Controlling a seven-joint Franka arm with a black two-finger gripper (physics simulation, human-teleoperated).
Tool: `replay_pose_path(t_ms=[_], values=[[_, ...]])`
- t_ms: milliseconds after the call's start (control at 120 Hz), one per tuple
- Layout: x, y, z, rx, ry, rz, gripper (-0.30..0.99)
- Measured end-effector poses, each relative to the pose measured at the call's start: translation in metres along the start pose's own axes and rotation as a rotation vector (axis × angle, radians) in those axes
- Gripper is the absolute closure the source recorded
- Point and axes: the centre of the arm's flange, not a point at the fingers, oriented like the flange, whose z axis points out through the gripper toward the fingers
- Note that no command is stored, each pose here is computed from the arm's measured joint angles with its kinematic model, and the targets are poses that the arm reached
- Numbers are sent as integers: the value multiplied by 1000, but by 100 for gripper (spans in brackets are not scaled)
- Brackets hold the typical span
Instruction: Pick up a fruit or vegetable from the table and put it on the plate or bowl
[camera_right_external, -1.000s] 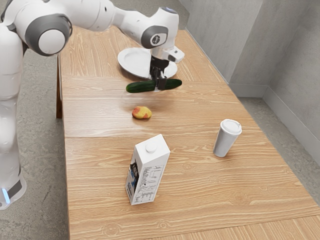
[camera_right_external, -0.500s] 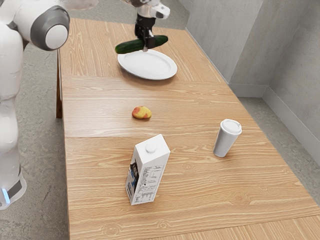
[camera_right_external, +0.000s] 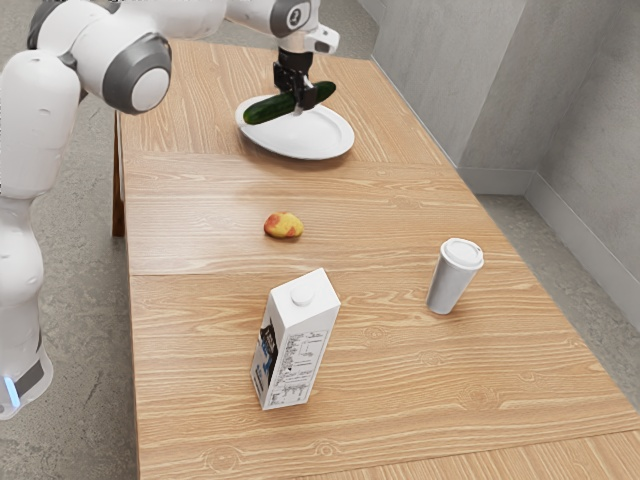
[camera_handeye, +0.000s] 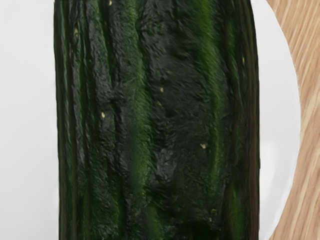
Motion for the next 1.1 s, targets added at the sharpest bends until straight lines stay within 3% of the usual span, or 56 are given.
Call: replay_pose_path(t_ms=[100,233,400,517,675,867,933,1100], values=[[7,-2,-8,-4,32,-10,49],[16,-6,7,3,25,-24,50],[9,-57,10,25,29,-110,49],[7,-64,9,17,37,-130,49],[9,-62,12,-29,57,-156,18],[13,-55,-3,-44,107,-160,5],[15,-41,-18,-97,136,-148,3],[14,-18,-21,-275,125,-143,1]])
